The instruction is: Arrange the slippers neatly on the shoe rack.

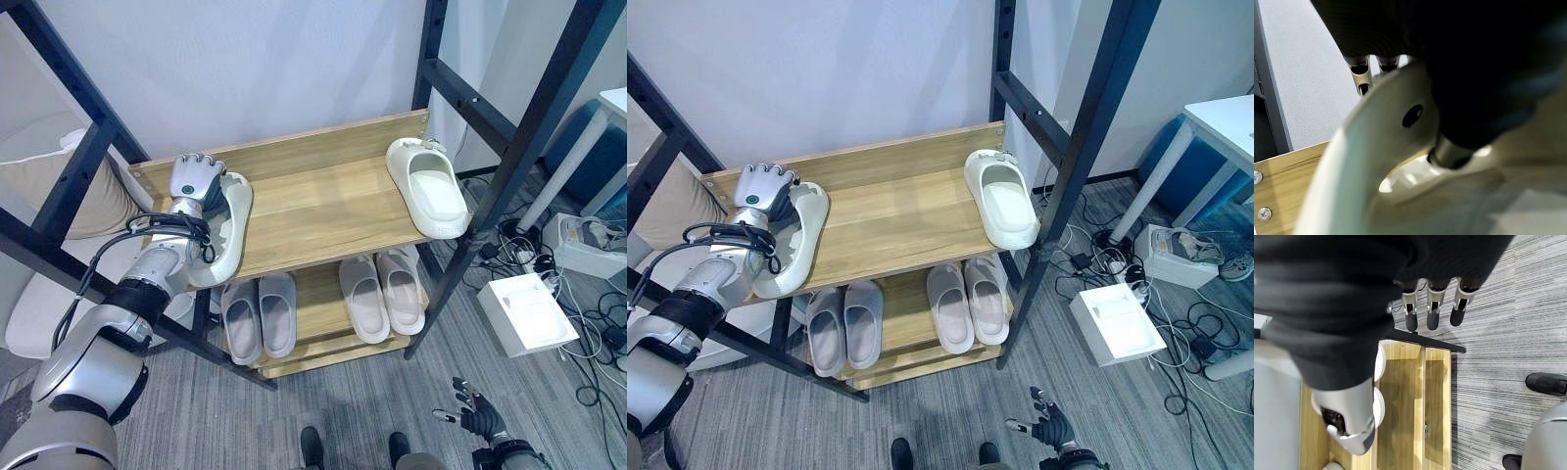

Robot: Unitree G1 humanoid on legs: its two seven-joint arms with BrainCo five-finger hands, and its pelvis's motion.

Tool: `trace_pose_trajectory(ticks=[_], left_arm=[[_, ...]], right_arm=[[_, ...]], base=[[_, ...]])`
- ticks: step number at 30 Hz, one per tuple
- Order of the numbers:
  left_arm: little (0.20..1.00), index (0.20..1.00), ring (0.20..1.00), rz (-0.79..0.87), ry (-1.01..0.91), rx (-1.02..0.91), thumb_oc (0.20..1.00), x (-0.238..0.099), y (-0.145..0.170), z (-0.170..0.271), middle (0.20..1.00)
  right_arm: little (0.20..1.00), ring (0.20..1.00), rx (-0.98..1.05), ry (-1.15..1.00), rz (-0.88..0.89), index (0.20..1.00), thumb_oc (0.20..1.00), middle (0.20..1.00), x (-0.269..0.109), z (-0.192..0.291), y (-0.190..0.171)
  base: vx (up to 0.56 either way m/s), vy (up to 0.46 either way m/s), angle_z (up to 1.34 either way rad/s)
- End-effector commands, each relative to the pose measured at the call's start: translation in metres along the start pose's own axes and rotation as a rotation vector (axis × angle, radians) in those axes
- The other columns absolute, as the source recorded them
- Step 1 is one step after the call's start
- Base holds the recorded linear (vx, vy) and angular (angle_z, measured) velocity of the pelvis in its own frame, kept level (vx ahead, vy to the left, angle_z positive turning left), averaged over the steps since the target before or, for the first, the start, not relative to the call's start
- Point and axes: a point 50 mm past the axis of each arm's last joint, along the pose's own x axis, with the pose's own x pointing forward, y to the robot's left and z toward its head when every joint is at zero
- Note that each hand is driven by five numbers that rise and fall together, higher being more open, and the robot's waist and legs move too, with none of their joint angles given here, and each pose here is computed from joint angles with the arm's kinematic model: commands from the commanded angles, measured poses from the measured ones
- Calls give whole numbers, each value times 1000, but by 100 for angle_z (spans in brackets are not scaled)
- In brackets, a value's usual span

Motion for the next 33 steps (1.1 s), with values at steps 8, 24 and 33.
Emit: trace_pose_trajectory(ticks=[8, 24, 33], left_arm=[[200, 200, 200, 205, -24, -35, 200, 25, 62, 0, 200], [200, 200, 200, 183, -253, -48, 200, 50, 77, 90, 200], [200, 200, 200, 90, -188, -44, 200, 59, 67, 88, 200]], right_arm=[[1000, 1000, 31, -117, 11, 1000, 1000, 1000, 4, 23, 0], [1000, 1000, 60, -126, -62, 1000, 1000, 1000, 9, 31, -21], [1000, 1000, 81, -147, -149, 1000, 1000, 1000, 5, 34, -47]], base=[[-7, -9, 3], [-6, -9, -11], [18, -19, -21]])
